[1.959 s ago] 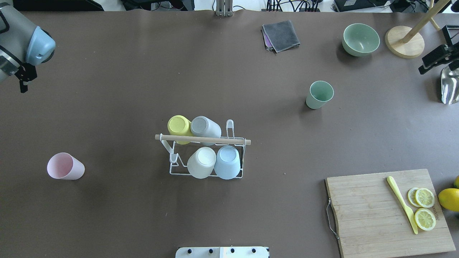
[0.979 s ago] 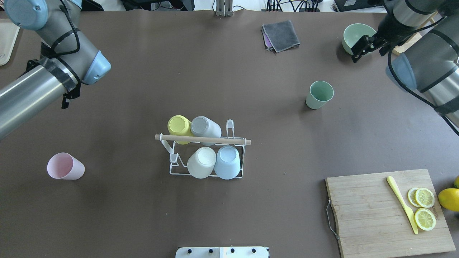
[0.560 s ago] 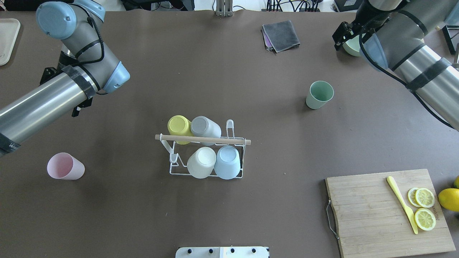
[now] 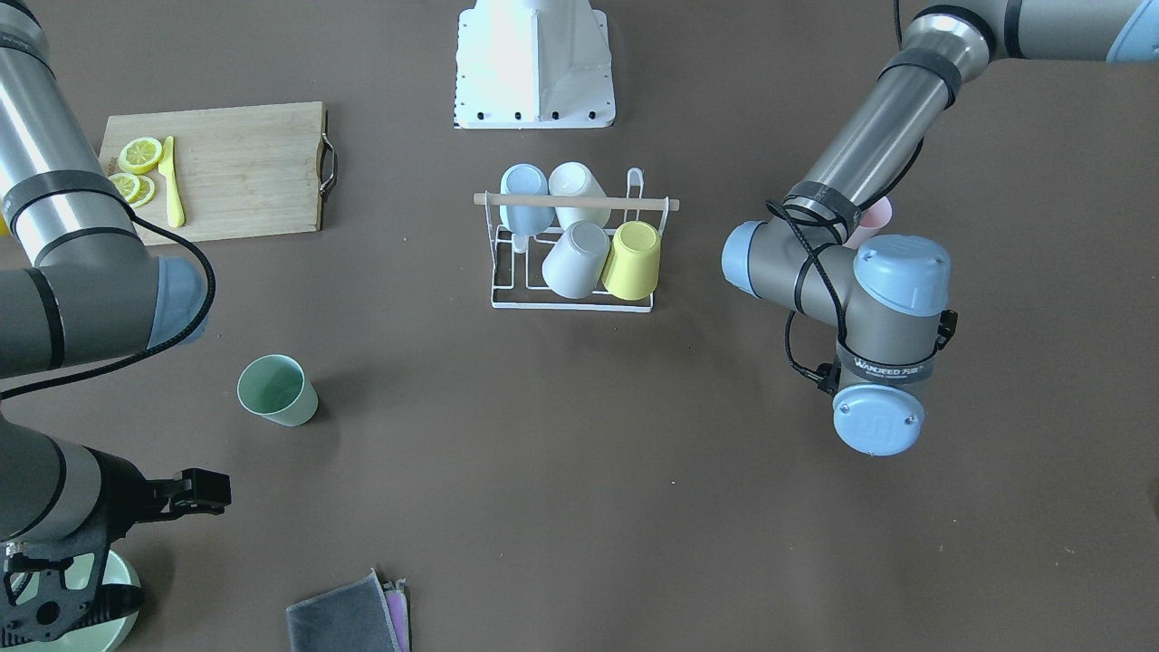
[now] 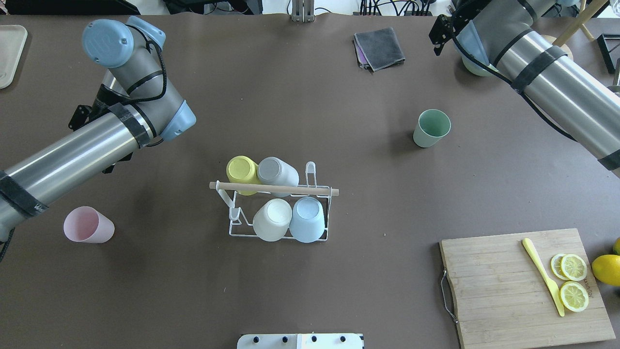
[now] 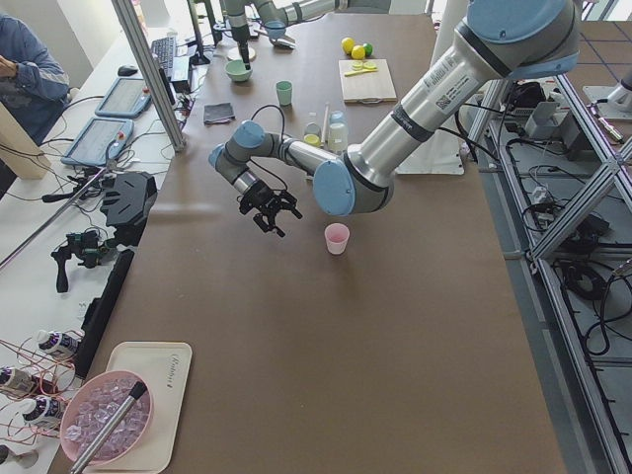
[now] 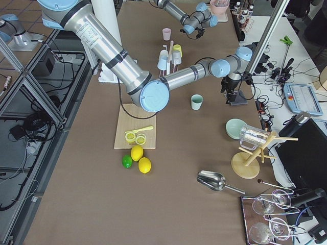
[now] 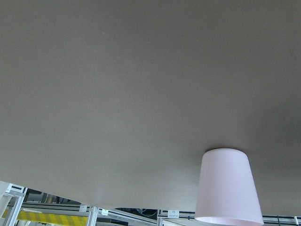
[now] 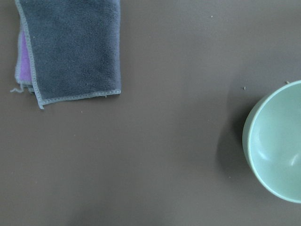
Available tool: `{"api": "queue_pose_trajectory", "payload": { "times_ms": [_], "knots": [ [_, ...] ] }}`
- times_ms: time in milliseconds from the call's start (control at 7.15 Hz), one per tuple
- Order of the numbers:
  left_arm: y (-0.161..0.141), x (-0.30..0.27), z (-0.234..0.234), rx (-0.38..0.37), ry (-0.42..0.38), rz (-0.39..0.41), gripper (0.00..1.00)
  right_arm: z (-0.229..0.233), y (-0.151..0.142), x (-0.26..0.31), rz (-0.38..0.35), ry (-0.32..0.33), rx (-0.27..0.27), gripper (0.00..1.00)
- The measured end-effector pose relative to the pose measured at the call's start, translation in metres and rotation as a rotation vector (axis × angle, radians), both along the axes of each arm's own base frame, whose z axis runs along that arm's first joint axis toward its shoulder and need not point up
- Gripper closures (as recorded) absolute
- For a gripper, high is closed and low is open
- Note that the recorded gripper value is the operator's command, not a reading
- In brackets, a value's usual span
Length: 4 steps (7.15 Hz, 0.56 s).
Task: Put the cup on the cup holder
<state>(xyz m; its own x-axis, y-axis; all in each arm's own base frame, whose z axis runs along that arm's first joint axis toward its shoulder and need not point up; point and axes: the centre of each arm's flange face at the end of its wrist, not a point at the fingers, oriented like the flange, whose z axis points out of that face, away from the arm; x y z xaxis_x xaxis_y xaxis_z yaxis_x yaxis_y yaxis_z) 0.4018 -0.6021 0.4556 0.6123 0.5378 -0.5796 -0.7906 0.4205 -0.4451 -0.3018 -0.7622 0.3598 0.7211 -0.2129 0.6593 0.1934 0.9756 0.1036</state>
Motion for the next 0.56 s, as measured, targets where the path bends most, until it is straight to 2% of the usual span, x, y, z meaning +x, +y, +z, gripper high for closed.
{"api": "queue_pose_trajectory", "payload": {
  "times_ms": [280,560],
  "knots": [
    [0.022,0.026,0.008,-0.022,0.003,0.054,0.03,0.002,-0.018,-0.023,-0.038,0.027,-0.029,0.0],
    [0.033,0.032,0.012,-0.054,-0.02,0.074,0.03,-0.004,-0.029,-0.04,-0.051,0.045,-0.06,0.0]
  ]
}}
